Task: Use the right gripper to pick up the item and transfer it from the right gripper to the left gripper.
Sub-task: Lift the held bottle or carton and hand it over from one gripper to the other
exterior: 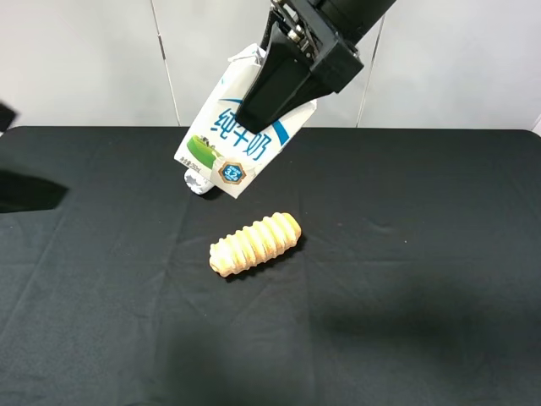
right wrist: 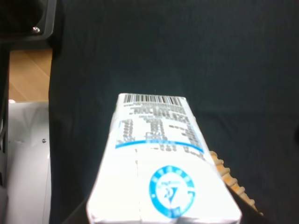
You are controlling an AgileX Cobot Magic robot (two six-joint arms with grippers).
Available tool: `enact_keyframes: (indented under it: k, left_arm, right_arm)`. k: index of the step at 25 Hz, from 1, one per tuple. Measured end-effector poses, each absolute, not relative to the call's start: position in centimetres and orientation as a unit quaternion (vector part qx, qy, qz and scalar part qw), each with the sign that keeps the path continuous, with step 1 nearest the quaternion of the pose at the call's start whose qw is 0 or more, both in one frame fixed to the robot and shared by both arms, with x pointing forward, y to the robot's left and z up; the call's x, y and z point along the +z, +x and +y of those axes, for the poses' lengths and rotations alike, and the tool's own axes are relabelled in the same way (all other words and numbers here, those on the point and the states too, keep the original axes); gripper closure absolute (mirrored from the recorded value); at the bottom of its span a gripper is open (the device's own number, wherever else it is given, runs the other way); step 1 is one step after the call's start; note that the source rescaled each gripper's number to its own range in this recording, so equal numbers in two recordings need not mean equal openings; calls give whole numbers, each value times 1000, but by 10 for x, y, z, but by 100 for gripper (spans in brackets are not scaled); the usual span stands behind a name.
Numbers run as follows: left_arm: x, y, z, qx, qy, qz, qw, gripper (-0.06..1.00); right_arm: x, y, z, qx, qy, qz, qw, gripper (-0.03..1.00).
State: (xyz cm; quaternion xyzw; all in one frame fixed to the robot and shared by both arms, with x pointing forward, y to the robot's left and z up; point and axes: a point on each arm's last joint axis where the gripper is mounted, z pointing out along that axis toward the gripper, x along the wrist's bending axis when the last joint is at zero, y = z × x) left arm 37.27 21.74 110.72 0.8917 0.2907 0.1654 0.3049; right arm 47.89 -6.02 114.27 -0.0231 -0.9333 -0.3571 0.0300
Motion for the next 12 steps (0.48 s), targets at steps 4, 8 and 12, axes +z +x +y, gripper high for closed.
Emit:
enact_keyframes:
  k: [4, 8, 12]
  left_arm:
    - [1103, 384, 203, 152, 897, 276, 309, -6]
    - [1092, 394, 181, 117, 907, 241, 326, -6]
    - [1087, 401, 168, 87, 902, 230, 354, -6]
  right_arm:
    - [1143, 479, -60, -358, -1, -934, 22, 94]
    - [1143, 479, -60, -360, 18, -933, 16, 94]
    - [1145, 478, -58, -372, 30, -928, 18, 94]
